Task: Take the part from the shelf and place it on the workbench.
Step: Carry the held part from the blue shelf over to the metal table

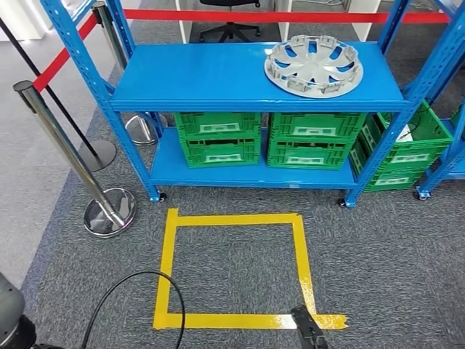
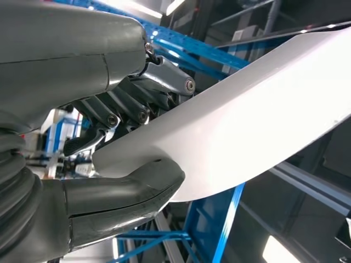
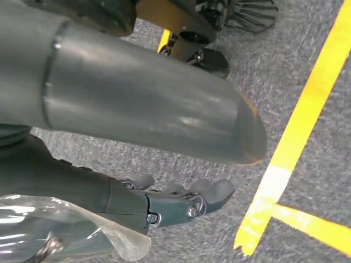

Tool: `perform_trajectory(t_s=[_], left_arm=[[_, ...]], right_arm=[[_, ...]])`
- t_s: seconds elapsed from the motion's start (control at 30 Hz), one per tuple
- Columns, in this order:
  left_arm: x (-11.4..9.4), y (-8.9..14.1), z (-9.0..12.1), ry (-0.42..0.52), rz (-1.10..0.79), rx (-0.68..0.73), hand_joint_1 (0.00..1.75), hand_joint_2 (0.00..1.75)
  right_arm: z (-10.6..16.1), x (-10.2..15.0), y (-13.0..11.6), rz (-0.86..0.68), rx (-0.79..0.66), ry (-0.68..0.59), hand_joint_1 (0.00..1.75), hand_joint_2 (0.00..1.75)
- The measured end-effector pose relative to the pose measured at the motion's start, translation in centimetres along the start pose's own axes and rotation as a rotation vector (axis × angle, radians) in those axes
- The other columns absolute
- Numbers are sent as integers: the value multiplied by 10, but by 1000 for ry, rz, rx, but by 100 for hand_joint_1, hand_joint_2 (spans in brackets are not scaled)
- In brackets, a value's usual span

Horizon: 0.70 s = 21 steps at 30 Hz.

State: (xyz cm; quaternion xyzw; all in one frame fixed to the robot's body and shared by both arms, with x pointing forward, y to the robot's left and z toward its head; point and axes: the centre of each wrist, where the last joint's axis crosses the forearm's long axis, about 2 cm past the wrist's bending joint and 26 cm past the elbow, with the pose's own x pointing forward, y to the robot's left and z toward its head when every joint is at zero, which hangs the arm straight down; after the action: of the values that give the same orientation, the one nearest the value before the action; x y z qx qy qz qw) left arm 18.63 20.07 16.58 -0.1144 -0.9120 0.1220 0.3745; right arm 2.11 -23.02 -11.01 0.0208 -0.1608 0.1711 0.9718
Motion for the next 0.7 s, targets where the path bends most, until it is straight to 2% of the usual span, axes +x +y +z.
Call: perform_trajectory(t_s=[0.7], left_arm=[[1, -1, 0, -2, 0, 6, 175, 175]], right_arm=[[0, 0, 2, 13, 11, 4, 0, 0]])
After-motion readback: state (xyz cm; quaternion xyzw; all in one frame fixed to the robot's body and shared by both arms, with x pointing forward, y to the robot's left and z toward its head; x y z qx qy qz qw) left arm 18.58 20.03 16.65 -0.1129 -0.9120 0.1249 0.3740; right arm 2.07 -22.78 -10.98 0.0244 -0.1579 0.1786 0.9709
